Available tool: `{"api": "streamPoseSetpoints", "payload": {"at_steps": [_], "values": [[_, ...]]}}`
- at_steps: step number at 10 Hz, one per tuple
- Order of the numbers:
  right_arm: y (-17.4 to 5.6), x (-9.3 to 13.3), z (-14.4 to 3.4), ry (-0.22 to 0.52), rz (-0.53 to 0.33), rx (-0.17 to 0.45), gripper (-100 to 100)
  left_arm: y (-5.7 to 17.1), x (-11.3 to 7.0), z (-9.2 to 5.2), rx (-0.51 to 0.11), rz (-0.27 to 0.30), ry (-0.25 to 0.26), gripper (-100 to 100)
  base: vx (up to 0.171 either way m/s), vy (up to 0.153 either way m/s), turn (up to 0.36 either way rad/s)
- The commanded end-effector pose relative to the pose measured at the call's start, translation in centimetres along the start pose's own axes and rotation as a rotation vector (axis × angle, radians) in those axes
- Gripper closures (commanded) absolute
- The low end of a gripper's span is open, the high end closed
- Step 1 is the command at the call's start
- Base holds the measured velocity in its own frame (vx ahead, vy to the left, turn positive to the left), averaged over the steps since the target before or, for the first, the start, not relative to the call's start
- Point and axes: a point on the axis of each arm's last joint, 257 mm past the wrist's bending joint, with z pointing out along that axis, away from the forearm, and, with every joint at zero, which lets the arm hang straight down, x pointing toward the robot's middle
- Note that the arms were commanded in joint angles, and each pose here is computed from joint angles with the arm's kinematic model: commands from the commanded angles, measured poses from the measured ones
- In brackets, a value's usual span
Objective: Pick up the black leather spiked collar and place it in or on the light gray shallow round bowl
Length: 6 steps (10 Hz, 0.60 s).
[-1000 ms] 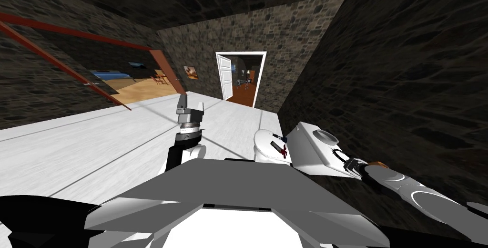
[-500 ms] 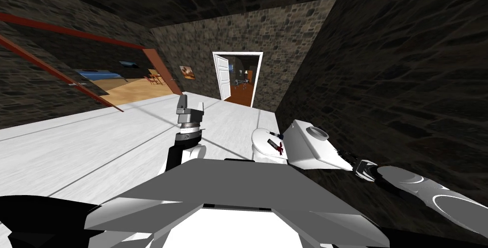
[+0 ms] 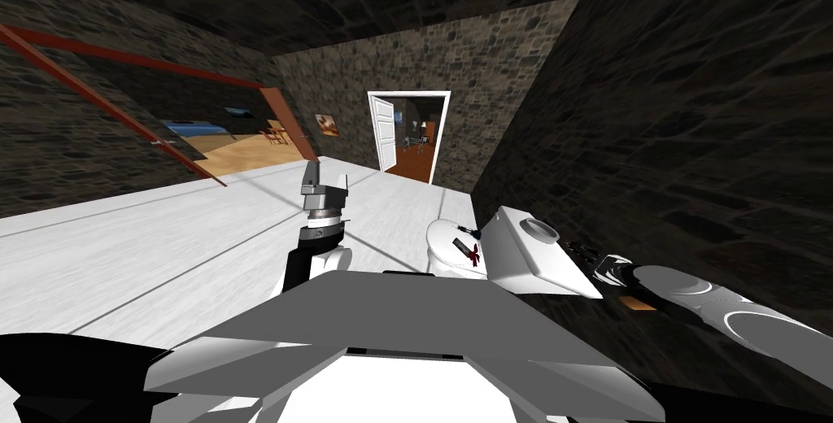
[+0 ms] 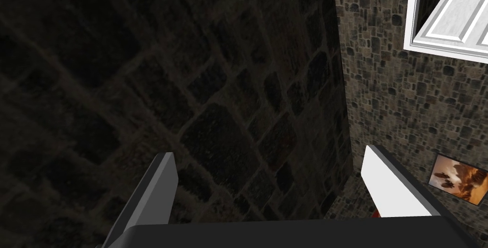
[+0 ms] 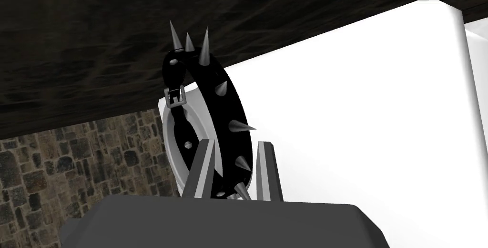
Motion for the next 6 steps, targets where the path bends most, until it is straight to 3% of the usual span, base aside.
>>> {"api": "streamPoseSetpoints", "payload": {"at_steps": [1, 4, 5, 6], "values": [[-1.5, -1.6, 0.2, -0.027, 0.024, 0.030, 100, 0.0, 0.0, 0.0, 0.000, 0.000, 0.000, 0, 0.002, -0.066, 0.086], [-5.1, -6.7, 0.2, -0.115, 0.077, 0.102, 100, 0.0, 0.0, 0.0, 0.000, 0.000, 0.000, 0, 0.015, -0.138, 0.155], [-5.1, -6.7, 0.2, -0.115, 0.077, 0.102, 100, 0.0, 0.0, 0.0, 0.000, 0.000, 0.000, 0, 0.005, -0.091, 0.089], [-5.5, -8.4, 0.3, -0.143, 0.091, 0.113, 100, 0.0, 0.0, 0.0, 0.000, 0.000, 0.000, 0, -0.008, -0.072, 0.054]]}}
